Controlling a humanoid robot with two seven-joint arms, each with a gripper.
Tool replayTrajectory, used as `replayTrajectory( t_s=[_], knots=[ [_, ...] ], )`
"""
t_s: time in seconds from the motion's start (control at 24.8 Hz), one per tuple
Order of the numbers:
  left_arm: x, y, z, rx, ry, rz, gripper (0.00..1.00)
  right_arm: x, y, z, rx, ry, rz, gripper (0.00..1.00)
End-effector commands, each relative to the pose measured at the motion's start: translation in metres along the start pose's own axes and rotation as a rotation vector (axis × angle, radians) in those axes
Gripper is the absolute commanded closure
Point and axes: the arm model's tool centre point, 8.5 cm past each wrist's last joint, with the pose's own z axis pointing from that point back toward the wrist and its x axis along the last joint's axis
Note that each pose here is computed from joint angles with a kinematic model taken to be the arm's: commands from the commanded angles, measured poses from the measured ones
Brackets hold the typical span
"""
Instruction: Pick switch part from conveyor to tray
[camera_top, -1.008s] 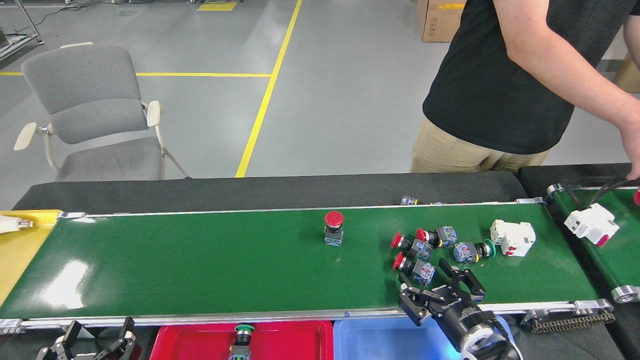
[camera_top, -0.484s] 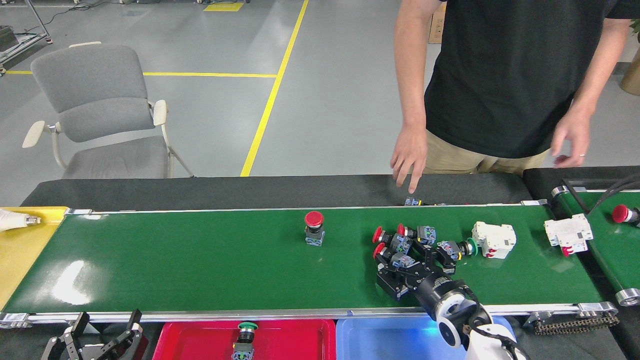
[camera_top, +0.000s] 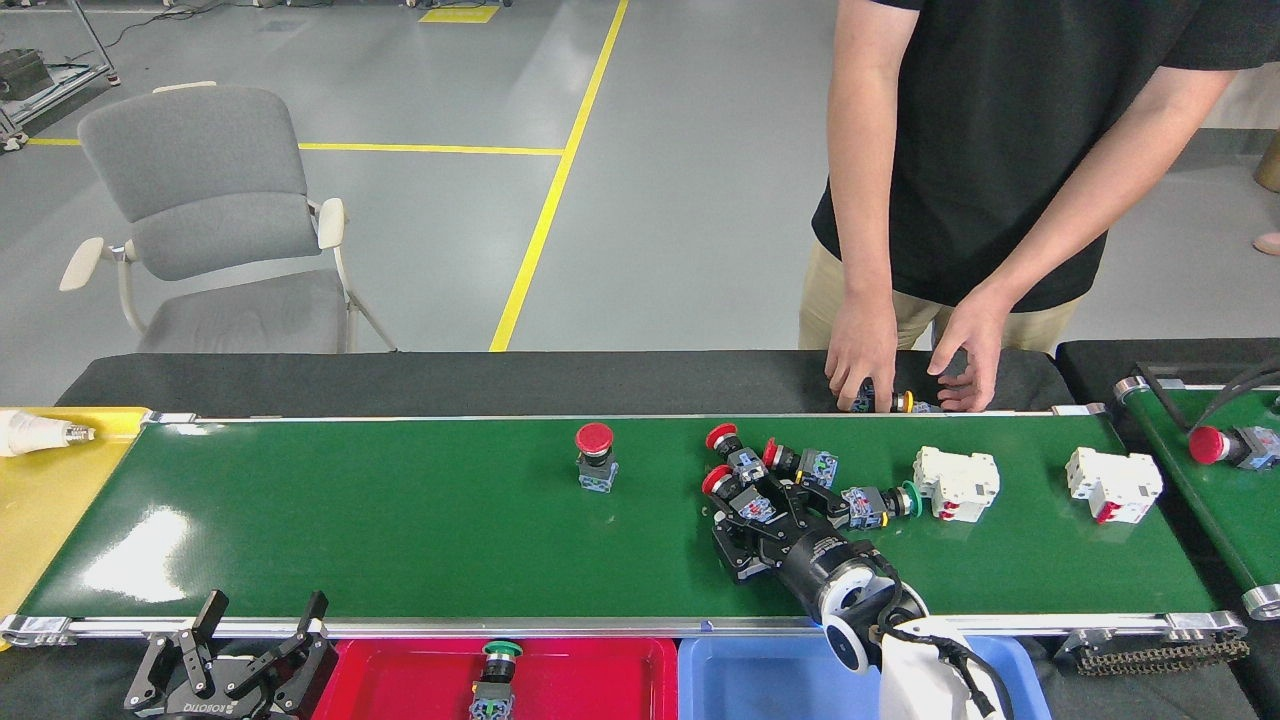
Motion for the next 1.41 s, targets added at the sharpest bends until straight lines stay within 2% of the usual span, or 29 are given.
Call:
replayTrajectory(
  t_s=[0.0, 0.2, 0.36, 0.4, 0.44, 0.48, 0.52, 0.69, 0.85, 0.89, 0.93, 1.05, 1.09, 1.17, 1.25, 1.37],
  knots=[
    [-0.002, 0.008, -0.003, 0.022, 0.001, -0.016, 0.00, 0.001, -0.013, -0.002, -0.037, -0.006, 0.007, 0.98],
    [-0.002, 0.014, -0.003, 0.037, -0.001, -0.021, 0.00, 0.048, -0.027, 0.012, -0.120, -0.128, 0.054, 0.98],
    [0.001, 0.023, -0.009, 0.061, -0.010, -0.024, 0.00, 0.122, -0.032, 0.038, -0.180, -0.335, 0.103, 0.98],
    [0.002, 0.023, -0.009, 0.055, -0.012, -0.023, 0.00, 0.141, -0.032, 0.043, -0.187, -0.389, 0.113, 0.92],
    [0.009, 0.023, -0.013, 0.047, -0.031, -0.019, 0.00, 0.163, -0.028, 0.051, -0.186, -0.450, 0.120, 0.60],
    [0.022, 0.026, -0.021, 0.048, -0.066, -0.017, 0.00, 0.176, -0.021, 0.055, -0.174, -0.481, 0.123, 0.08],
    [0.036, 0.030, -0.029, 0.053, -0.100, -0.013, 0.00, 0.185, -0.017, 0.058, -0.167, -0.509, 0.121, 0.00],
    [0.078, 0.054, -0.066, 0.077, -0.192, -0.004, 0.00, 0.200, -0.015, 0.062, -0.163, -0.561, 0.121, 0.00],
    [0.105, 0.049, -0.098, 0.035, -0.196, 0.020, 0.00, 0.200, -0.029, 0.067, -0.210, -0.563, 0.110, 0.00],
    [0.107, 0.049, -0.103, 0.029, -0.185, 0.013, 0.00, 0.189, -0.035, 0.070, -0.234, -0.530, 0.095, 0.00],
    [0.107, 0.046, -0.106, 0.018, -0.172, -0.001, 0.00, 0.168, -0.034, 0.075, -0.244, -0.464, 0.051, 0.00],
    [0.102, 0.038, -0.112, -0.011, -0.144, -0.035, 0.00, 0.113, -0.011, 0.100, -0.240, -0.240, -0.092, 0.00],
    [0.100, 0.035, -0.113, -0.020, -0.139, -0.034, 0.00, 0.091, -0.002, 0.114, -0.250, -0.134, -0.147, 0.01],
    [0.089, 0.027, -0.113, -0.043, -0.112, -0.027, 0.00, 0.051, 0.020, 0.138, -0.265, 0.085, -0.225, 0.01],
    [0.076, 0.020, -0.115, -0.066, -0.080, -0.016, 0.00, 0.019, 0.036, 0.158, -0.278, 0.270, -0.237, 0.01],
    [0.067, 0.020, -0.132, -0.081, -0.061, -0.014, 0.00, -0.006, 0.036, 0.164, -0.278, 0.452, -0.231, 0.00]
  ],
)
